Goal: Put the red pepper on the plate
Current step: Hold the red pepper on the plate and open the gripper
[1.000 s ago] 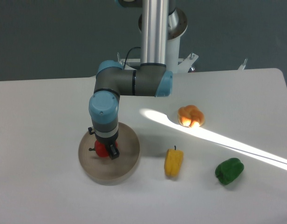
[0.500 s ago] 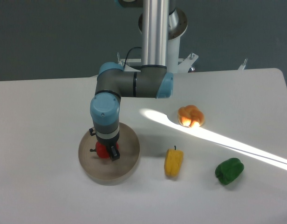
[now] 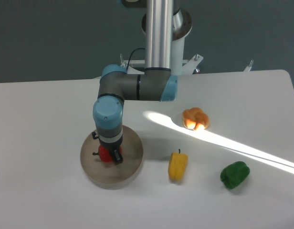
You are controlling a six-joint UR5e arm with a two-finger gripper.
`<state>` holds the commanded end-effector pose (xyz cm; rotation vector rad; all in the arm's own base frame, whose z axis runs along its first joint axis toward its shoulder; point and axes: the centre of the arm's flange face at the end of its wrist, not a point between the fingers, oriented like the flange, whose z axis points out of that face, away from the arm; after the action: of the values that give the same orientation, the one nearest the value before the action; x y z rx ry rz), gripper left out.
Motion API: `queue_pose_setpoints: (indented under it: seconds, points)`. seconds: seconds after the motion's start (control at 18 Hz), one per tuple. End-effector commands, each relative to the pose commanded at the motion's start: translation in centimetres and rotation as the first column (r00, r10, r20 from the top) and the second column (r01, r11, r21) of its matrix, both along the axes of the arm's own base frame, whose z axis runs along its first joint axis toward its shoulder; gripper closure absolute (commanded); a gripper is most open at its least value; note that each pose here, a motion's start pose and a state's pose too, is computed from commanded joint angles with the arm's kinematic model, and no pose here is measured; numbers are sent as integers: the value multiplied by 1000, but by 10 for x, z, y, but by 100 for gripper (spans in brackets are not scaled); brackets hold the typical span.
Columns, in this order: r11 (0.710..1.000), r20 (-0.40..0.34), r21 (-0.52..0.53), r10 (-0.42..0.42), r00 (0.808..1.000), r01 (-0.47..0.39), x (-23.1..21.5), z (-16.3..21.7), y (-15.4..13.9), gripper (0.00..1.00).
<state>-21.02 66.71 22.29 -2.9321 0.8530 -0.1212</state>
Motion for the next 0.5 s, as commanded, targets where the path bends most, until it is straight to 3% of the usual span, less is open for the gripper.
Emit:
queue_pose_setpoints:
  seconds: [0.17, 0.33, 0.5]
  points:
    - [1000, 1, -1, 2, 1000, -2, -1, 0, 0, 35]
    - [1000, 1, 2, 2, 1000, -2, -1, 2, -1, 26]
    - [1000, -9, 10, 3, 1000, -3, -3, 9, 1, 3]
